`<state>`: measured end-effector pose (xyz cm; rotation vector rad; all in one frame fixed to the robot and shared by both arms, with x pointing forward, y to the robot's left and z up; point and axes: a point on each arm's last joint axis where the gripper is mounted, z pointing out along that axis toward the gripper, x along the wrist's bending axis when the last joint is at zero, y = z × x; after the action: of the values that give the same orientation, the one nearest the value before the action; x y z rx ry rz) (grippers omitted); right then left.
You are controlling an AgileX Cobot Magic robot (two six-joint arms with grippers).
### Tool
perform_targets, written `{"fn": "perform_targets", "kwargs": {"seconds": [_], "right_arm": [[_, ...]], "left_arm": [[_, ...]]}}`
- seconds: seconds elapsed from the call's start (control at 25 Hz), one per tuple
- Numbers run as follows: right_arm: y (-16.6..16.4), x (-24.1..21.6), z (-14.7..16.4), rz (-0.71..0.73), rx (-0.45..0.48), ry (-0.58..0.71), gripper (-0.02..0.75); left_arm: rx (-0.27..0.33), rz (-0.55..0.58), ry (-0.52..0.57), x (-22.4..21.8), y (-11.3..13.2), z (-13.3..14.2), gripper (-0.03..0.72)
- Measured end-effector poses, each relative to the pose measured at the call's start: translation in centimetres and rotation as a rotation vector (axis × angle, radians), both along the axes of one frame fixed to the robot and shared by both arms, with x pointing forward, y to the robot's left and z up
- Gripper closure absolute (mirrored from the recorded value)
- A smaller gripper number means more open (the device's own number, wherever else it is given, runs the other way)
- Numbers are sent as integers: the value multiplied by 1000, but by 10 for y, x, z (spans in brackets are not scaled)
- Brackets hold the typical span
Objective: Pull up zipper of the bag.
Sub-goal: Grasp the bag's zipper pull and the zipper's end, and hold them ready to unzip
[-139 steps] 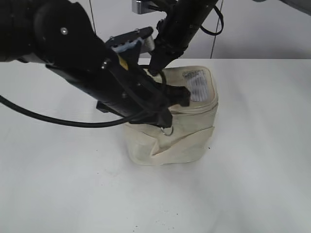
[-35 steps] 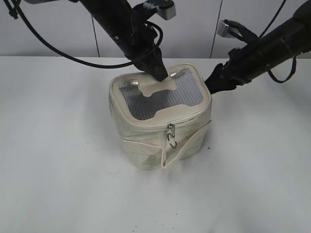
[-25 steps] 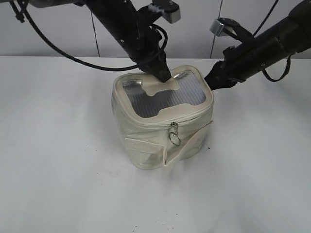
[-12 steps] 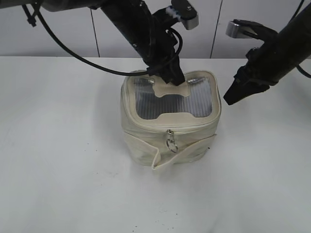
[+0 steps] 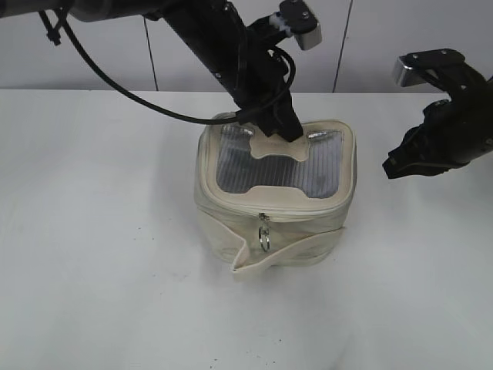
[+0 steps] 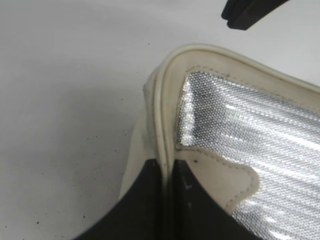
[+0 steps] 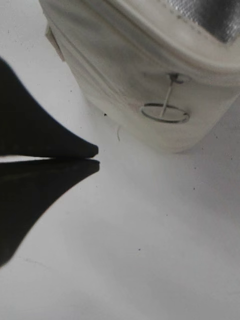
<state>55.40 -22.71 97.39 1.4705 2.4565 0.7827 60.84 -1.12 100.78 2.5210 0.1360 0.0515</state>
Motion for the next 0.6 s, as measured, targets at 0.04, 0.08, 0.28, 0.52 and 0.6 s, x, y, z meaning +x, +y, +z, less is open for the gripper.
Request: {"fn": "perform_targets", "kwargs": {"seconds": [0.04, 0.08, 0.28, 0.52, 0.6], "right_arm": [[-2, -1, -3, -12, -10, -15, 733], [-2, -1, -5, -19, -15, -21, 733], [2, 0, -12, 30, -9, -30, 611], [13, -4, -14, 142, 75, -2, 409], [14, -4, -14, 151, 88, -10, 380]], "left_arm": [[0, -1, 1, 0, 0, 0, 645], [-2, 0, 2, 0, 0, 0, 645], [-13, 11, 17, 2, 3, 0, 646], [-15, 12, 19, 3, 3, 0, 646], [-16, 12, 20, 3, 3, 0, 646]]}}
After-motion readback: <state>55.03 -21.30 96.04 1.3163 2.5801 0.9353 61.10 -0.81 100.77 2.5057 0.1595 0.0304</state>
